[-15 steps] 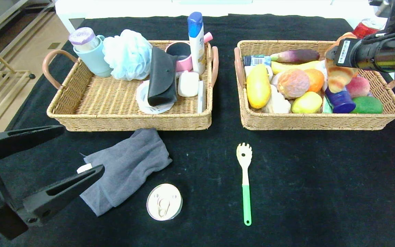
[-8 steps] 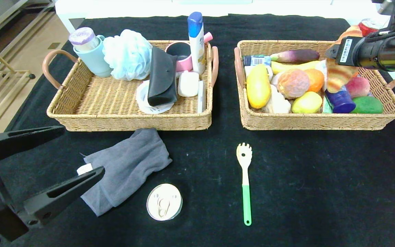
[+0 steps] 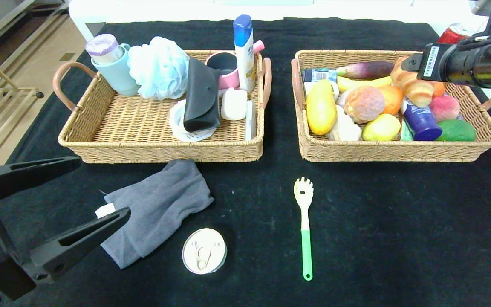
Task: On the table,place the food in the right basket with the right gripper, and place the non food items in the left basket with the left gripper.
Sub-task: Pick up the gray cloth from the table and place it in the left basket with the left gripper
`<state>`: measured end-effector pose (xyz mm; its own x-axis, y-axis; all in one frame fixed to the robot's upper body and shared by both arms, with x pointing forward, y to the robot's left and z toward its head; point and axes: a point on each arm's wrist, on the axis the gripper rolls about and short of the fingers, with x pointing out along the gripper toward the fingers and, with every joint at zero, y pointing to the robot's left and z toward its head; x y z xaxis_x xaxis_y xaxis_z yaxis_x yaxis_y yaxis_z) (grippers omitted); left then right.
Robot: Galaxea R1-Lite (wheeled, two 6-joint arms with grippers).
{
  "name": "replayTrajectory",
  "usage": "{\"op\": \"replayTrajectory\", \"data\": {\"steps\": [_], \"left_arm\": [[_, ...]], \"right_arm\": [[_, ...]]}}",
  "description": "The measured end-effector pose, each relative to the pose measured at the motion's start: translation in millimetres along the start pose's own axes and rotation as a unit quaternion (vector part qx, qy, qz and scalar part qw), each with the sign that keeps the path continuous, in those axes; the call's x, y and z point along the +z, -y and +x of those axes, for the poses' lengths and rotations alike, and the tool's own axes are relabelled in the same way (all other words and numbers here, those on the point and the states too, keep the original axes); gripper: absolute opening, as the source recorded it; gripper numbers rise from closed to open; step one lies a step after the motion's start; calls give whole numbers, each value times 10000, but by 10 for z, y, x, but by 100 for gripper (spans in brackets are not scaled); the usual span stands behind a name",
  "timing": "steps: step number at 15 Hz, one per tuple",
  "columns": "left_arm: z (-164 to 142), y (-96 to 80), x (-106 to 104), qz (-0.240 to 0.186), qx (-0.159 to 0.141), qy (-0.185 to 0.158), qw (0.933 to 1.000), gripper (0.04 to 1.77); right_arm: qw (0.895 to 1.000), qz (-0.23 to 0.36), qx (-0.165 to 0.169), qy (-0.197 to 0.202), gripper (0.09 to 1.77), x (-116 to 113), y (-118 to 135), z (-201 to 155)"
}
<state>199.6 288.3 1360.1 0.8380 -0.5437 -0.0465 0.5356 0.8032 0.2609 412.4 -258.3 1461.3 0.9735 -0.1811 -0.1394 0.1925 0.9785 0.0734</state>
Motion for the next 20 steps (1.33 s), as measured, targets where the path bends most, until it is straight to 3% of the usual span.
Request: {"op": "replayTrajectory", "data": {"steps": [3, 4, 6, 9, 11, 15, 17, 18, 20], "left_arm": [[0, 1, -1, -1, -1, -3, 10000, 172], [-2, 1, -1, 5, 4, -5, 10000, 172], [-2, 1, -1, 20, 1, -7, 10000, 172], [5, 0, -5, 16, 3, -28, 10000, 172], [14, -1, -9, 14, 10, -47, 10000, 172], [29, 8, 9, -30, -97, -4, 9999, 172], [35, 9, 10, -39, -81, -19, 10000, 172], [36, 9, 10, -39, -75, -23, 10000, 172], [40, 11, 2, -43, -72, -47, 10000, 172]], "right_arm": [[9994, -109, 265, -176, 168, -15, -58, -254], [9982, -143, 523, -238, 168, -29, -98, -368], [9891, -236, 1384, -443, 169, -107, -167, -645], [9686, -474, 2315, -776, 169, -329, -265, -1052], [9475, -662, 2980, -953, 170, -504, -306, -1235], [9091, -1017, 4030, -296, 170, -788, -346, -1333], [8791, -1141, 4624, -196, 170, -972, -342, -1349], [8702, -1210, 4771, -225, 170, -1047, -320, -1366], [8638, -1277, 4870, -209, 170, -1133, -280, -1397]]}}
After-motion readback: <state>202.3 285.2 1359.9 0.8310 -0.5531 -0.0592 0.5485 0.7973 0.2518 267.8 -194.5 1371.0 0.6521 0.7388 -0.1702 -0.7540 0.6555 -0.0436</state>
